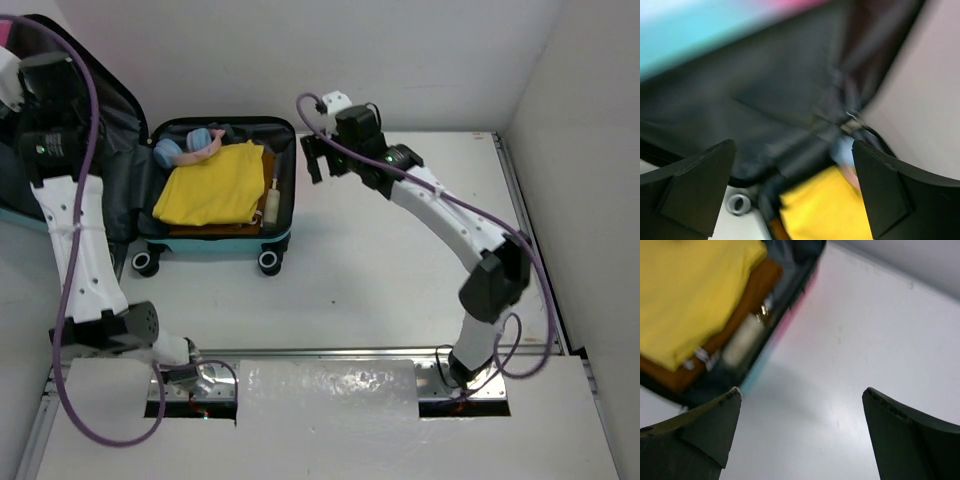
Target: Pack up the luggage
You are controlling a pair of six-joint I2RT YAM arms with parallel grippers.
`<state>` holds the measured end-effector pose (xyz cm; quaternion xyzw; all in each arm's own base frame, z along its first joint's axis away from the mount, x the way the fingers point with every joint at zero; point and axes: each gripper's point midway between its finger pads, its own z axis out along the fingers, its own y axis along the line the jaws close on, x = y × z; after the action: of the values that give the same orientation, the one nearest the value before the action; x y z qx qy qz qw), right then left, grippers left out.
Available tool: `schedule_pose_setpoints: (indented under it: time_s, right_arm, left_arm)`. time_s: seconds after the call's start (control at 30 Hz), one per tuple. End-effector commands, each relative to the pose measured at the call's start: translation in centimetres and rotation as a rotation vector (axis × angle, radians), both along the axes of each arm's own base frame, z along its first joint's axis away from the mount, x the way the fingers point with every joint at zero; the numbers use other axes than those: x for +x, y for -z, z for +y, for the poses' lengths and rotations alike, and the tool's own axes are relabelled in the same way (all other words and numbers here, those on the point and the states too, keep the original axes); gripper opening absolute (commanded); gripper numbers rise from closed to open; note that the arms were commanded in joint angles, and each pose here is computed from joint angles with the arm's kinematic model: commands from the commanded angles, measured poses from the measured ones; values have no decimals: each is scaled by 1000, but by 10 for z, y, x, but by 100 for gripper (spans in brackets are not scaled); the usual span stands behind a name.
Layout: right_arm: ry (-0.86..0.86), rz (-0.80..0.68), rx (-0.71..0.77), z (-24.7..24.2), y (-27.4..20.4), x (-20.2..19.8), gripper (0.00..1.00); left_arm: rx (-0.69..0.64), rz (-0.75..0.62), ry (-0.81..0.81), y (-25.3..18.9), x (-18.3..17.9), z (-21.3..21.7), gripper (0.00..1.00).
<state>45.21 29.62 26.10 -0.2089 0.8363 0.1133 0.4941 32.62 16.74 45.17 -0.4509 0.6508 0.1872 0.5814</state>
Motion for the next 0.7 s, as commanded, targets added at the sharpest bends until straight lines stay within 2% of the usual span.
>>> schedule_pose_setpoints:
  time_s: [0.0, 0.07, 0.1, 0.13, 0.2, 0.4, 0.57, 0.6, 0.63, 0.67]
  right_arm:
    - [-24, 23, -48, -27, 14, -40, 99]
    - [-52, -35, 19, -31, -4, -57, 99]
    - [-83, -21, 30, -30, 13, -65, 99]
    - [-93, -14, 46, -31, 17, -71, 99]
    - [-131, -9, 67, -28, 19, -81, 99]
    - [-217, 79, 173, -1, 30, -90, 99]
    - [-257, 113, 193, 10, 30, -92, 99]
    - [-260, 111, 193, 10, 29, -93, 99]
    - [-258, 108, 194, 9, 28, -93, 99]
    - [-254, 109, 193, 8, 30, -95, 99]
  left_arm:
    - [77, 157, -274, -6, -34, 59, 100]
    - [83, 202, -365, -8, -55, 71, 100]
    - [101, 213, -388, -11, -65, 71, 100]
    - [123, 176, -413, -19, -69, 75, 100]
    - [144, 185, -463, -14, -92, 85, 100]
    - [116, 176, -508, -1, -109, 107, 100]
    - [21, 178, -500, 26, -115, 142, 98]
    - [20, 164, -485, 28, -110, 145, 96]
    - [6, 156, -430, 32, -98, 143, 81]
    - [-2, 159, -395, 36, -91, 143, 71]
